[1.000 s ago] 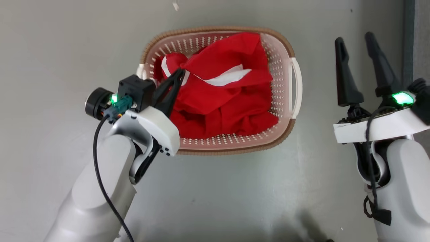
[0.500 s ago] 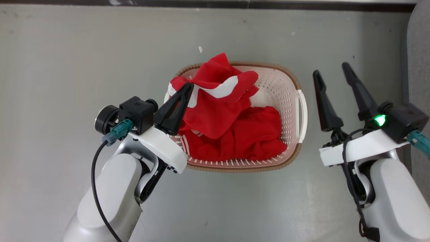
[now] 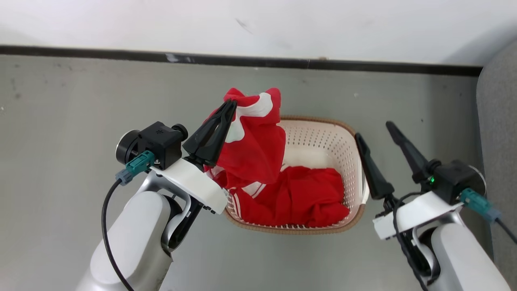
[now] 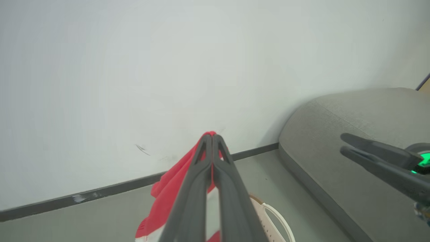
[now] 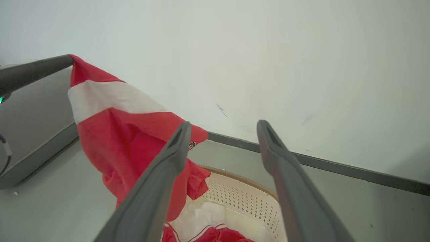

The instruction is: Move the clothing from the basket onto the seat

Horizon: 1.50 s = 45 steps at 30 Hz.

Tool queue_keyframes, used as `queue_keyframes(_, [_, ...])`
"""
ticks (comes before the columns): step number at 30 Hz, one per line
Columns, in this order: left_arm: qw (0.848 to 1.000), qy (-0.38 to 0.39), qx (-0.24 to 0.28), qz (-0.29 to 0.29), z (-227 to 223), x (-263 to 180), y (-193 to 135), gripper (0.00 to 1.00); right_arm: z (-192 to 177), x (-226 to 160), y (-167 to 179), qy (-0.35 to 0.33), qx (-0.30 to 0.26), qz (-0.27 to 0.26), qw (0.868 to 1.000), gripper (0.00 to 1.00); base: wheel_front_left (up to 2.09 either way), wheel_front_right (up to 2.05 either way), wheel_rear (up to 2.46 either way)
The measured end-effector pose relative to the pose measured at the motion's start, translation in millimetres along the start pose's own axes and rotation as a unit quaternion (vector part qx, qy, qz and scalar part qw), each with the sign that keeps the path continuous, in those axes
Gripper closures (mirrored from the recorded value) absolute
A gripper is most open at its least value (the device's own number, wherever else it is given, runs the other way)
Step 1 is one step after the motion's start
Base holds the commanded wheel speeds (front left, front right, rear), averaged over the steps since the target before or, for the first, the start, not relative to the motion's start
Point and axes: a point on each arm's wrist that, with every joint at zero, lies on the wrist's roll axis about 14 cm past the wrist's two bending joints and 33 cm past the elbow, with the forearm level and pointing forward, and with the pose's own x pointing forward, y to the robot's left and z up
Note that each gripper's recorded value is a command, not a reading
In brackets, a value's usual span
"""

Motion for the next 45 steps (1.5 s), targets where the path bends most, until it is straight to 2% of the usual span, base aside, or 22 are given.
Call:
queue_keyframes(11, [0.998, -0.049, 0.029, -0.027, 60.4, -17.3, -32.1, 1.00, 9.9, -27.6, 53.7, 0.007, -0.006, 0.073, 0.997, 0.00, 0.00, 0.00, 0.00])
queue_keyframes(24, [0.994, -0.081, 0.056, -0.052, 108.2, -37.6, -69.1, 1.00, 26.2, -51.3, 125.3, -0.008, -0.012, 0.171, 0.985, 0.00, 0.00, 0.00, 0.00])
queue_keyframes(33, [0.991, -0.097, 0.068, -0.068, 132.3, -51.3, -93.0, 1.00, 43.8, -54.0, 127.1, -0.031, -0.023, 0.170, 0.985, 0.00, 0.00, 0.00, 0.00])
queue_keyframes(45, [0.988, -0.110, 0.074, -0.074, 150.7, -61.3, -106.7, 1.00, 42.2, -67.5, 128.2, -0.025, -0.020, 0.164, 0.986, 0.00, 0.00, 0.00, 0.00])
